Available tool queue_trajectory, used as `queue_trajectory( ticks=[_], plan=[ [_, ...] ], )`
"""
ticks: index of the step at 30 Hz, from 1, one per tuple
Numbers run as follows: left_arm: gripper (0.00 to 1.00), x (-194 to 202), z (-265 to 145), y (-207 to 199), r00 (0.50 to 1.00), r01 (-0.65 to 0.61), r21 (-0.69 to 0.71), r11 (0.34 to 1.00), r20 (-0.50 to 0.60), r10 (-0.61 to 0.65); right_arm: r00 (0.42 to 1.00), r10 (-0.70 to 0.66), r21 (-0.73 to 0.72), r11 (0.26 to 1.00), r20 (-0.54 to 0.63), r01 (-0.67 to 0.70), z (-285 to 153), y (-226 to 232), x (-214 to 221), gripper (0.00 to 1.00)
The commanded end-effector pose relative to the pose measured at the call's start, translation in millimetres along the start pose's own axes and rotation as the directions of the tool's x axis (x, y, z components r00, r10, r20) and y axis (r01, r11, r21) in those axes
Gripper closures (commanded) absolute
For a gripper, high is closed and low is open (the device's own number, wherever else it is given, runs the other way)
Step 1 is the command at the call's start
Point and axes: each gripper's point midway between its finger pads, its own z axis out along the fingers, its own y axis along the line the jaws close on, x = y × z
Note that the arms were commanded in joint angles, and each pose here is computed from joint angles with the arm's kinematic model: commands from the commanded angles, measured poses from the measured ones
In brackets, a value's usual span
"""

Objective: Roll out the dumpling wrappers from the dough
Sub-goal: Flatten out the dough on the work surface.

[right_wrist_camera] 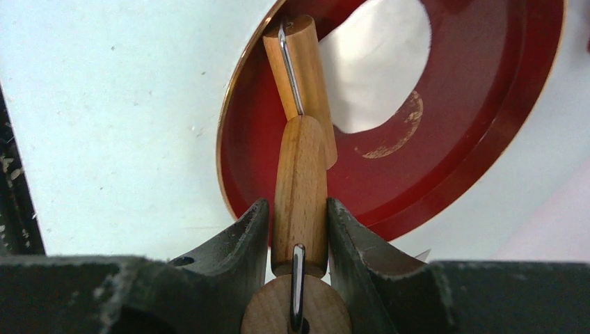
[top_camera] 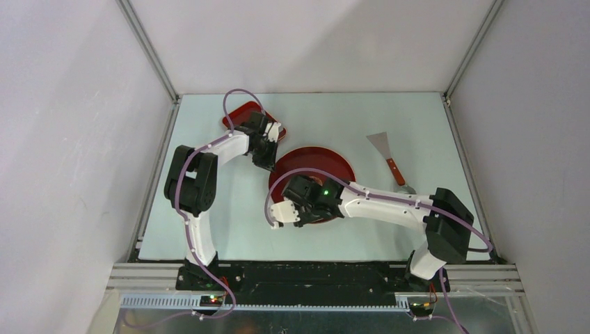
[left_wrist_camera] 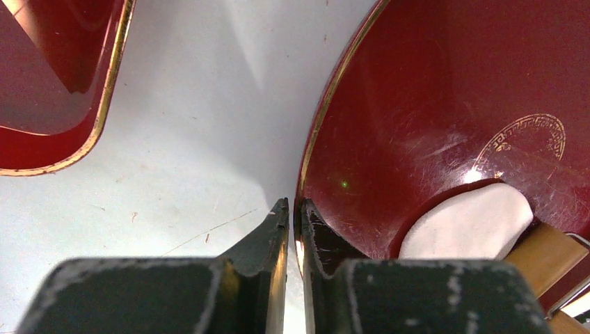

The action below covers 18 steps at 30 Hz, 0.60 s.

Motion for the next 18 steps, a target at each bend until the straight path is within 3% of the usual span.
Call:
queue_trajectory(
  ticks=[1, 9, 13, 18],
  plan=[
    [0.85, -12, -1, 22, 1.0, 0.0, -0.1, 0.995, 0.027, 0.003, 0.986, -0.003, -0.436, 0.897, -0.168, -0.072, -3, 112, 49, 1.0],
    [0.85, -13, -1, 22, 1.0, 0.0, -0.1, 0.995, 0.029, 0.003, 0.983, 0.045, -0.375, 0.921, -0.177, -0.11, -11, 92, 55, 1.0],
    [0.85, -12, -1, 22, 1.0, 0.0, -0.099, 0.995, 0.027, 0.002, 0.973, 0.19, -0.187, 0.959, -0.13, -0.212, -30, 28, 48, 1.0],
    [0.85, -13, -1, 21, 1.0, -0.002, -0.098, 0.995, 0.028, 0.005, 0.926, 0.378, 0.015, 0.926, 0.011, -0.378, -69, -55, 33, 1.0]
  ],
)
